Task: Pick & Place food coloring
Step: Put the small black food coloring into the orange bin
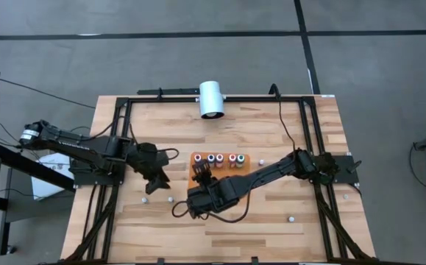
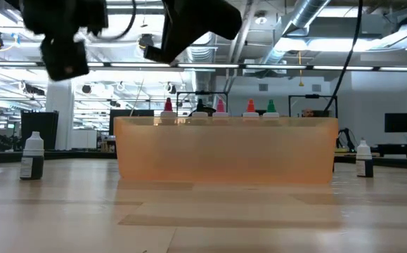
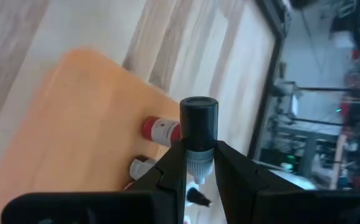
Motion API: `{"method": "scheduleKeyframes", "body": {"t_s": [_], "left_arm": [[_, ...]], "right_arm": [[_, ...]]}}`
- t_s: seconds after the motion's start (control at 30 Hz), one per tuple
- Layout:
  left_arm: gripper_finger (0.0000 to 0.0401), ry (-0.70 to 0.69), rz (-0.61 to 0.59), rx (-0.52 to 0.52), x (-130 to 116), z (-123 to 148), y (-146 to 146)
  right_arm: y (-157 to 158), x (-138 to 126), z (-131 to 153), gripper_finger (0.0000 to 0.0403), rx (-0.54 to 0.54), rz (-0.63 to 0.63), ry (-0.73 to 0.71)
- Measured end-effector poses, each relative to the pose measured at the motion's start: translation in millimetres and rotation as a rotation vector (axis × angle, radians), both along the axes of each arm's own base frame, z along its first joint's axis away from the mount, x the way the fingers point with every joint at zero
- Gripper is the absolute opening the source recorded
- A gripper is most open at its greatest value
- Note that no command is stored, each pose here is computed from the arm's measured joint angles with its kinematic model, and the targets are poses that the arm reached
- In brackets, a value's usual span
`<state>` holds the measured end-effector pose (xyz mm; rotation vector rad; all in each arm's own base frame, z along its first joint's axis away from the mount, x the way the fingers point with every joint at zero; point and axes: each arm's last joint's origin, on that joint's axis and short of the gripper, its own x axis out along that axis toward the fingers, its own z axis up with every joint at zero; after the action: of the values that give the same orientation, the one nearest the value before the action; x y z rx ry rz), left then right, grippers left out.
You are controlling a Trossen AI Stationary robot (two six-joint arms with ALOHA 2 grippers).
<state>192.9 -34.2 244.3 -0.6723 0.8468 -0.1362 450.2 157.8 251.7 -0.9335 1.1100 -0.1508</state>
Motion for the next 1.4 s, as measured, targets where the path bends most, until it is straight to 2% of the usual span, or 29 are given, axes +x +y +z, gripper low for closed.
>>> {"method": "scheduleKeyframes", "body": {"t_s": [0.13, 0.27, 0.5, 0.87, 1.4], "left_arm": [[0.0165, -0.156, -0.032, -0.076, 9, 14, -6], [0.0165, -0.214, -0.048, -0.141, 12, 21, -9], [0.0165, -0.199, -0.019, -0.161, 12, 21, -8], [0.0165, -0.163, 0.035, -0.231, 12, 21, -8], [0.0165, -0.156, 0.099, -0.295, 15, 23, -2]], "right_arm": [[6, -1, 1, 0.0065, -0.049, 0.025, -0.011], [14, -5, 3, 0.0065, -0.110, 0.024, -0.033], [31, -9, 5, 0.0065, -0.188, 0.099, -0.029], [40, 4, 13, 0.0065, -0.175, 0.130, -0.173], [35, 12, 17, 0.0065, -0.203, 0.173, -0.185]]}}
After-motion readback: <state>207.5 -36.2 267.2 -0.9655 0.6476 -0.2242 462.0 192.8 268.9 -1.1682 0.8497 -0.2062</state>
